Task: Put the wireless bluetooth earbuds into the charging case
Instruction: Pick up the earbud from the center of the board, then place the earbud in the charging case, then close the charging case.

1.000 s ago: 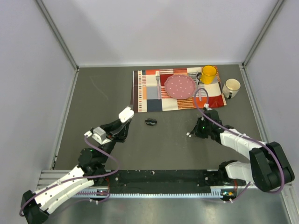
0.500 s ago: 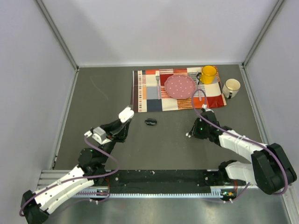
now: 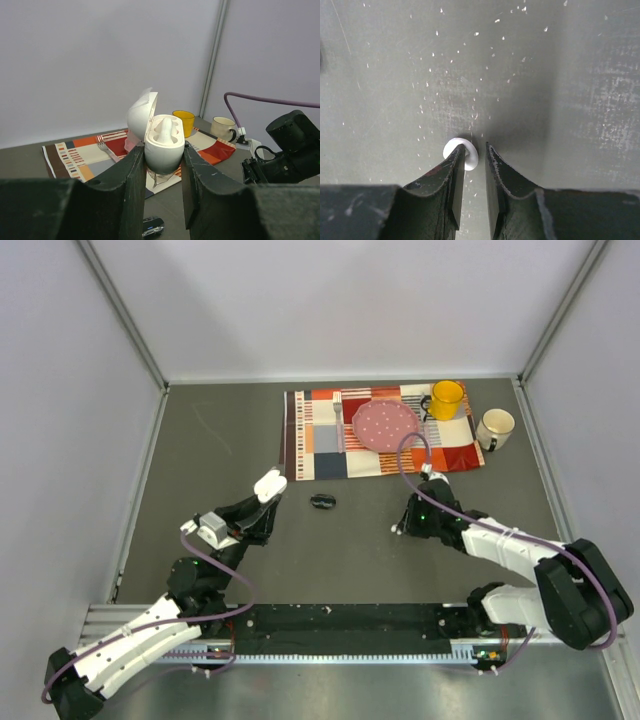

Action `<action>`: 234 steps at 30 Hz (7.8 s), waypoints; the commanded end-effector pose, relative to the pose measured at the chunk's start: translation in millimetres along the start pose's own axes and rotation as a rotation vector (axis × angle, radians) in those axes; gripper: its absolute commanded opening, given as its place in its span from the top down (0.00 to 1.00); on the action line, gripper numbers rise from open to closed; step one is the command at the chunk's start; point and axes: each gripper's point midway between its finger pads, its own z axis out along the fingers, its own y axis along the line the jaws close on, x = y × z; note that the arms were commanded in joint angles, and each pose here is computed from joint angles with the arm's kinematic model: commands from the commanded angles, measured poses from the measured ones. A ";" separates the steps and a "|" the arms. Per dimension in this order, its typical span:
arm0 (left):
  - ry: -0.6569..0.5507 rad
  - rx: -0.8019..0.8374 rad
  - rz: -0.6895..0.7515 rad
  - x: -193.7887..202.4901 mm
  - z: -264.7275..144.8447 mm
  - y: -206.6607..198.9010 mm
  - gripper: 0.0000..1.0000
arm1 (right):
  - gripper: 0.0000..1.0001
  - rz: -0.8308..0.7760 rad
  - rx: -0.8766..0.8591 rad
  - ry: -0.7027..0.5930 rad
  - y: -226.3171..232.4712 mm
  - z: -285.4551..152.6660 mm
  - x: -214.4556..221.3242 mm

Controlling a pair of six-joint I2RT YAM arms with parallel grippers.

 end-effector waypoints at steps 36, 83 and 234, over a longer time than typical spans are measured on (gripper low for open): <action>-0.037 -0.018 -0.017 -10.5 -0.6 2.7 1.00 | 1.00 -0.147 0.075 -0.055 15.8 -0.3 -3.9; 0.134 0.277 -0.056 12.7 34.8 -61.8 1.00 | 1.00 -0.810 -0.372 -1.107 232.3 -237.1 -117.0; 0.426 0.002 -0.143 76.0 30.8 -20.4 1.00 | 0.08 -0.030 -0.181 -0.315 138.6 -80.1 -50.7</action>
